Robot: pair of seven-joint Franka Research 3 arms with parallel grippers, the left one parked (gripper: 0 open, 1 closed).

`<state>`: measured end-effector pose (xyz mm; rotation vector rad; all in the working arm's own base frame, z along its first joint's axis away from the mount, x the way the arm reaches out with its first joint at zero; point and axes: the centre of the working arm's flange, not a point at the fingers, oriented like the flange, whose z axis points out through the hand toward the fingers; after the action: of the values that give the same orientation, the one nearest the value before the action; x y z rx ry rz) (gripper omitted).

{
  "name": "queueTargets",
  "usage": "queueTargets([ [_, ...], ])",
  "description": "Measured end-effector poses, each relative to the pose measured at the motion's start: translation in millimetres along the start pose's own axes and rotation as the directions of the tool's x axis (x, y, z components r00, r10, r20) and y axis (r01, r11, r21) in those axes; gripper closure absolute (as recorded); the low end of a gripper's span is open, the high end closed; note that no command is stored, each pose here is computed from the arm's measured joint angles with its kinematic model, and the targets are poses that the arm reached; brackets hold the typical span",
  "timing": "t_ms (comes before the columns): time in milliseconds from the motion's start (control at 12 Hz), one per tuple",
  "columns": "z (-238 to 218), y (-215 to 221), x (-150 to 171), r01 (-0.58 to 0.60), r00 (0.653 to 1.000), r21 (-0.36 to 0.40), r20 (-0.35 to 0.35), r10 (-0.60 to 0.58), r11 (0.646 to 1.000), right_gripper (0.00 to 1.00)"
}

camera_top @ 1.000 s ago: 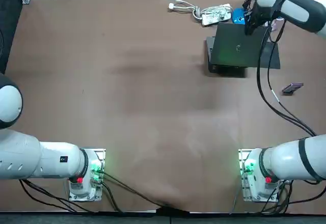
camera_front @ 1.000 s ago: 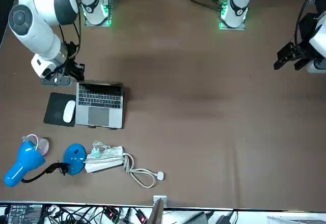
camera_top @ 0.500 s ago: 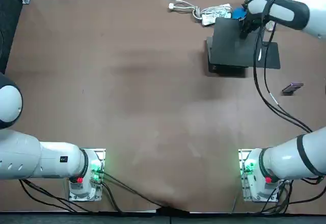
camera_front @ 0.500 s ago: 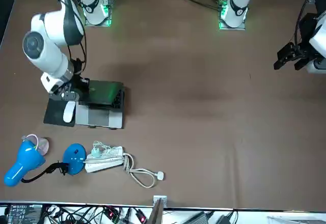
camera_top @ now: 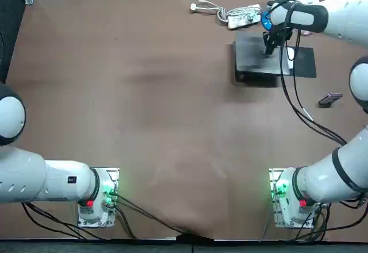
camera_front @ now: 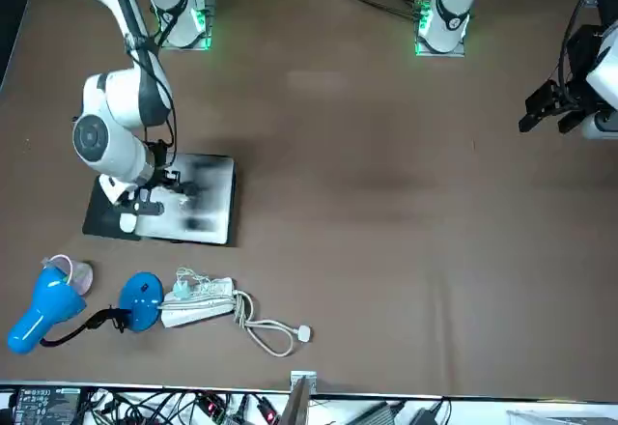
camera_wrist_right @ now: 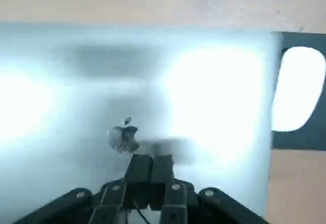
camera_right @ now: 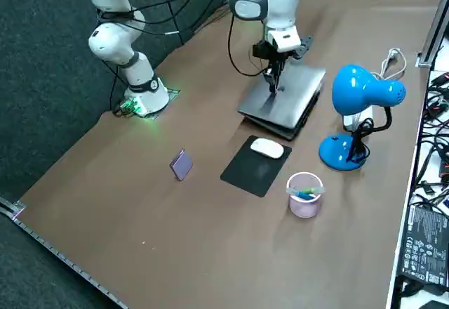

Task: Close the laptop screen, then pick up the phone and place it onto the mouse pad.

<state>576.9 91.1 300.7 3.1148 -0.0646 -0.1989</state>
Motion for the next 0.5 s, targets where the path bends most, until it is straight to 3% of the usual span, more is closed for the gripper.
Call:
queueTargets([
  [250, 14, -2, 14, -0.001, 1.000, -0.001, 0.012, 0.001, 1.000, 0.98],
  [500, -16, 17, 19, -0.035, 0.999, 0.001, 0.003, 0.035, 0.999, 0.98],
])
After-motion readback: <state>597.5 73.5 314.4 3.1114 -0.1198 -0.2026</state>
